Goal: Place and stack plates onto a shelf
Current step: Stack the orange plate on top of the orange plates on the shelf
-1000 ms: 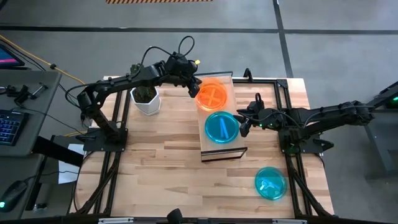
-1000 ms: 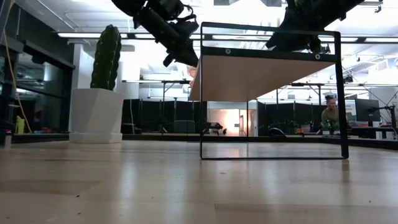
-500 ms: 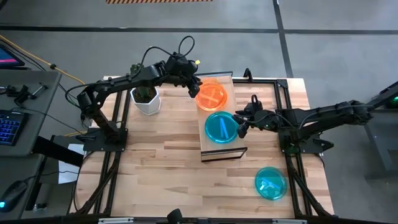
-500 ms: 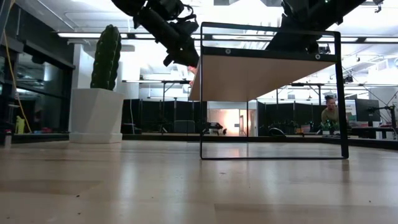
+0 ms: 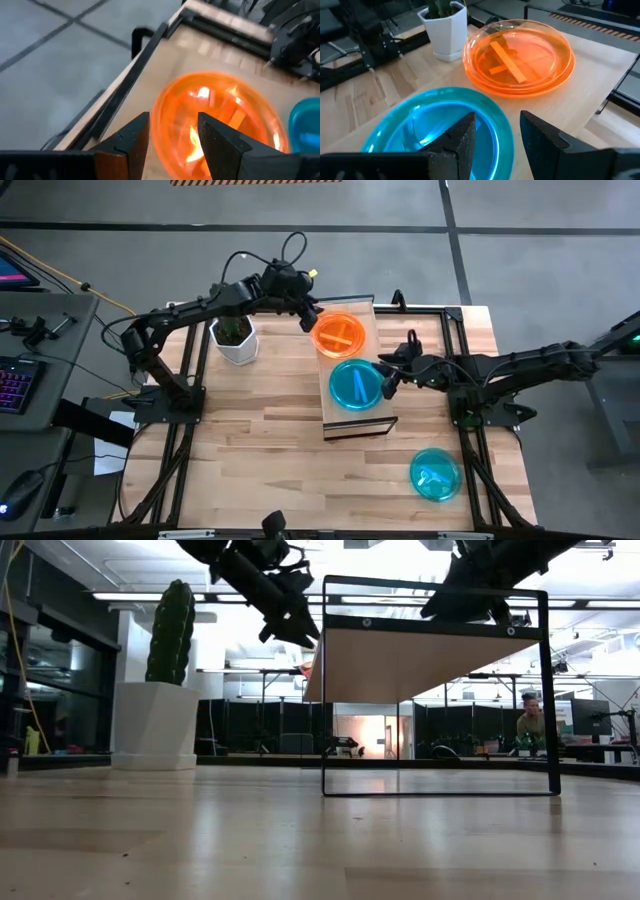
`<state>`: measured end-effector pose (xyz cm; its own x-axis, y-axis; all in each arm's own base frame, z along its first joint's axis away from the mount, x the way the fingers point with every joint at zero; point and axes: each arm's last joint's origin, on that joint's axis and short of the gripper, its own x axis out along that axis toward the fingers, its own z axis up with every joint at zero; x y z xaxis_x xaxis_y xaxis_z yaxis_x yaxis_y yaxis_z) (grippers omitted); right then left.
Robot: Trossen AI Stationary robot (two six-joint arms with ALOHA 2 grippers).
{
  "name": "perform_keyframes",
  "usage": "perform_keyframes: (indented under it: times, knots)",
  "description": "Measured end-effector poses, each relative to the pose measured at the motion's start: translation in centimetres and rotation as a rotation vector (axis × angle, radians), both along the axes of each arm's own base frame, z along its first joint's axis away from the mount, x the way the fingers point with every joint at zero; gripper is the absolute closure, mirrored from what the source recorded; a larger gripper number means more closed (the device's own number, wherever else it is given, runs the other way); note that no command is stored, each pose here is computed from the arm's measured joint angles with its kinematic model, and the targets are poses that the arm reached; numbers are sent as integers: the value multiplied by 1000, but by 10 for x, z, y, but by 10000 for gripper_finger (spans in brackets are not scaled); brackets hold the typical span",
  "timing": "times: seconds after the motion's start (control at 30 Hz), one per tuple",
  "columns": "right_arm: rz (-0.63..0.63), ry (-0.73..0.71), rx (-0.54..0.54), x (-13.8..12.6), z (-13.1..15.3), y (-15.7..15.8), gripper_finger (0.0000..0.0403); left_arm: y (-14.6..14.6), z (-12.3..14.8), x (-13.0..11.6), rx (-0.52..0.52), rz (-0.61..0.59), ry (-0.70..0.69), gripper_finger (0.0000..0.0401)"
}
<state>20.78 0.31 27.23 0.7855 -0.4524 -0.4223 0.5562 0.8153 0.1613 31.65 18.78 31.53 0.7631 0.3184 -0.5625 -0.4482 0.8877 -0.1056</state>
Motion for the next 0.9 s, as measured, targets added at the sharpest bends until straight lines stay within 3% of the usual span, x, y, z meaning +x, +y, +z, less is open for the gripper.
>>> perform_keyframes:
  times: [0.23, 0.43, 0.57, 0.77, 0.9]
  knots:
    - [0, -6, -2, -2, 1, 0, 265, 6, -9, -11, -34, 81, 106, 278]
    - [-2, -6, 3, -2, 1, 0, 265, 2, -31, -14, -19, 170, 188, 388]
    - [-1, -2, 0, -2, 1, 0, 265, -4, -51, -16, -47, 168, 232, 397]
    - [-2, -2, -1, -2, 1, 0, 265, -17, -63, -7, -36, 151, 174, 400]
    - [-2, -1, -1, -2, 1, 0, 265, -29, -60, 2, 36, 185, 172, 401]
